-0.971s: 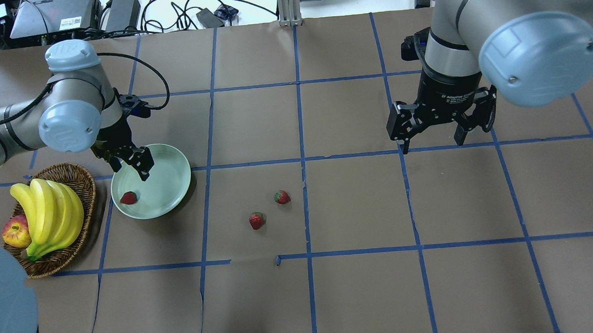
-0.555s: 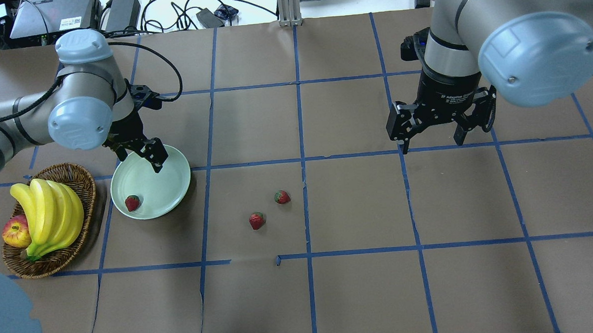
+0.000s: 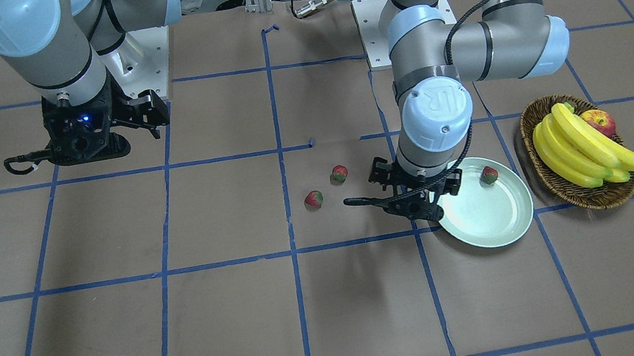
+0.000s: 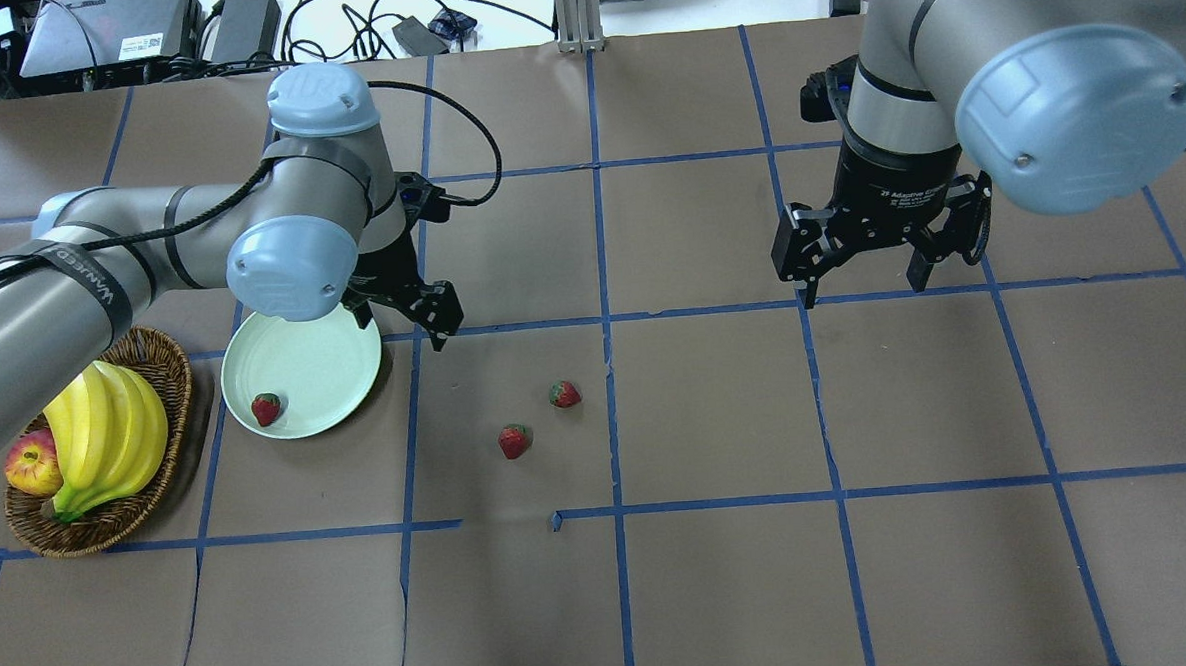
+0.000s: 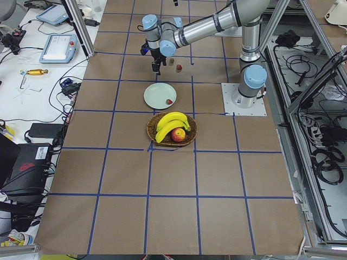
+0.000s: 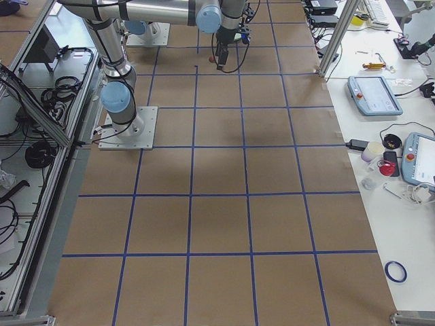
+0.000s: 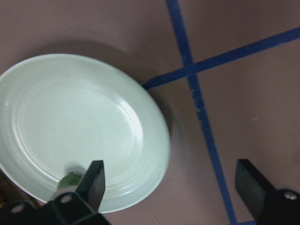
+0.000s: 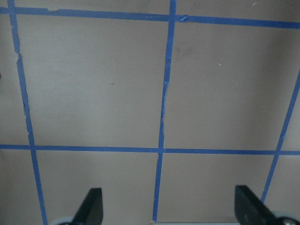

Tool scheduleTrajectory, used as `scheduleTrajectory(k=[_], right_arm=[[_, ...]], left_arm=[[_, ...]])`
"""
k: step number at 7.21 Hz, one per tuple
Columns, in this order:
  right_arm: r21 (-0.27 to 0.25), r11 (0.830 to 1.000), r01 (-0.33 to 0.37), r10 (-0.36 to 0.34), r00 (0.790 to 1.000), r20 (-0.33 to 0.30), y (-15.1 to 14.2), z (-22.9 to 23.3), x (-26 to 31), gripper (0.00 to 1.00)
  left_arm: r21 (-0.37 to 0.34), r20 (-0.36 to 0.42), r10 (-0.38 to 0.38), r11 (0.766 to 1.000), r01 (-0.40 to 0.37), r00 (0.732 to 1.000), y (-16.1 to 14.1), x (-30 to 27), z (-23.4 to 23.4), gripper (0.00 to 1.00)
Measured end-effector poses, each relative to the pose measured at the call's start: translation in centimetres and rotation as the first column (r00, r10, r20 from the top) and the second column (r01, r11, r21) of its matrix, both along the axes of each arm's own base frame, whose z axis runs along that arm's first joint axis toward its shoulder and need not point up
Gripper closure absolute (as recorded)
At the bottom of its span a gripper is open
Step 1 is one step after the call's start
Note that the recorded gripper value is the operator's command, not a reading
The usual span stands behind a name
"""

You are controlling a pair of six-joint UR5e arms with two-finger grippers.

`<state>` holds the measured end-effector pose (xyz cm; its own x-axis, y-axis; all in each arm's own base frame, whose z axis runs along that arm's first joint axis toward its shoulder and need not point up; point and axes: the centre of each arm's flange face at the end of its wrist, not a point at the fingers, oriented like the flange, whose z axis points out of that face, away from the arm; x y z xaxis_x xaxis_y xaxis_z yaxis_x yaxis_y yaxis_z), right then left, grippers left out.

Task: Collect all strawberries into plate
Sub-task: 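Move the left gripper back to the two strawberries and grasp one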

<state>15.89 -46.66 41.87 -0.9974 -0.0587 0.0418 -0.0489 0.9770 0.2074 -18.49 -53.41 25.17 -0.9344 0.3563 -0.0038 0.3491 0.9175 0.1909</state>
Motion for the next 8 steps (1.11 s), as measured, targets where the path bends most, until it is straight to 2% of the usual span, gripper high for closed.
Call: scheduleTrajectory(k=[1,3,6,8], right_arm=[[0.000,1.000,0.000,0.000,1.000,-0.001,0.0,0.0,0.0,0.00],[0.000,1.000,0.000,0.000,1.000,-0.001,0.0,0.0,0.0,0.00],[0.002,1.000,-0.001,0.001,1.000,-0.002,0.0,-0.1,0.0,0.00],[0.003,1.000,-0.001,0.001,1.000,-0.003,0.0,-0.1,0.0,0.00]], left_arm=[[0.012,-0.044,0.015,1.000,-0.015,0.999,0.9,-2.6,-0.3,0.01],[0.047,-0.065,0.027,0.999,-0.024,0.998,3.0,-6.4,-1.6,0.05],[0.132,-0.055,0.027,0.991,-0.020,0.998,5.8,-7.3,-5.4,0.05],[0.165,-0.085,0.041,0.986,-0.027,0.995,6.3,-7.6,-6.7,0.06]])
